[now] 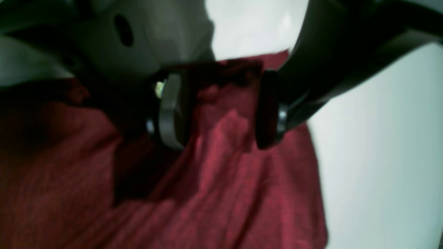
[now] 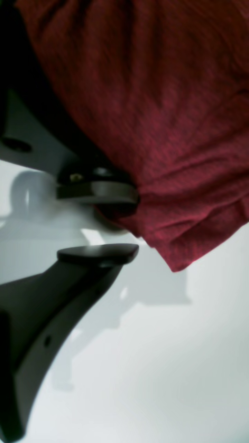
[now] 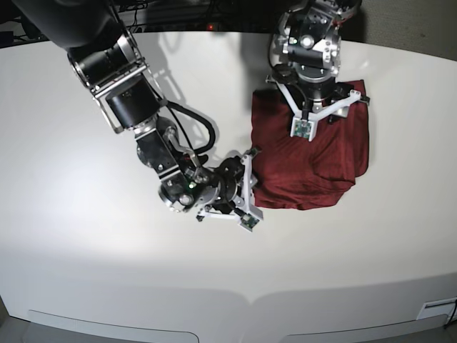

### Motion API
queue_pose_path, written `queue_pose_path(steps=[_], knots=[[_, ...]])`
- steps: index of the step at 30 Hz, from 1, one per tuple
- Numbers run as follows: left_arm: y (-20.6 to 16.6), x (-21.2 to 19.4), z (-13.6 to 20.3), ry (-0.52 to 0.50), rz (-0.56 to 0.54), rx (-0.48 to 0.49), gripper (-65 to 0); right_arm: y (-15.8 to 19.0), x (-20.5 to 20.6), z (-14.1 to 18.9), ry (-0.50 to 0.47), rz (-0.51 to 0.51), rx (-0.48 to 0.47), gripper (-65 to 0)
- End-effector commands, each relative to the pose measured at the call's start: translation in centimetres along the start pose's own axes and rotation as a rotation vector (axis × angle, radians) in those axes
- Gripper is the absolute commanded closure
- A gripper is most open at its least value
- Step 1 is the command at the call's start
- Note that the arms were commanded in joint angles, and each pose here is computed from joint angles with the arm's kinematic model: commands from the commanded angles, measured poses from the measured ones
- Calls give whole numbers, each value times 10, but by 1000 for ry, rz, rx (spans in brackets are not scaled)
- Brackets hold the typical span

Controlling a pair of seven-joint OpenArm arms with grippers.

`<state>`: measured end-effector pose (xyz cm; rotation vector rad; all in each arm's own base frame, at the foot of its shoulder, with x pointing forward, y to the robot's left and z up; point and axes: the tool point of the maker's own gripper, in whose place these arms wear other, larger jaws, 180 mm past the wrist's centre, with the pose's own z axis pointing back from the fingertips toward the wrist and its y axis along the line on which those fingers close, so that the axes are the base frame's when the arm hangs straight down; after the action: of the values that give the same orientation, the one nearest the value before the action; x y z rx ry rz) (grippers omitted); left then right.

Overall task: Fold the T-shirt properly
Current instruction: 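Reach the right gripper to the bundle's opposite edge and grasp it, then hold the bundle with both grippers and drag it toward the table center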

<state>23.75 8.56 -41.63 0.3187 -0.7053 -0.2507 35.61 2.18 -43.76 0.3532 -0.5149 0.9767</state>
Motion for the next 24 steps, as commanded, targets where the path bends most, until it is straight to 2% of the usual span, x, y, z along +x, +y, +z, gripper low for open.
queue_pose_path(steps=[1, 7, 11, 20, 24], knots=[[3, 6, -5, -16, -12, 20, -299, -3, -2, 6, -4, 6, -5, -197], [6, -10, -48, 65, -110, 64, -299, 15, -43, 27, 6, 29, -5, -197], [9, 7, -58, 44, -139, 64, -299, 34, -56, 42, 5, 44, 19, -197], [9, 36, -62, -17, -172, 38, -298, 81, -52, 62, -54, 102, 62, -197], [9, 30, -62, 8, -173, 38, -298, 72, -30, 71, -137, 113, 25, -197]])
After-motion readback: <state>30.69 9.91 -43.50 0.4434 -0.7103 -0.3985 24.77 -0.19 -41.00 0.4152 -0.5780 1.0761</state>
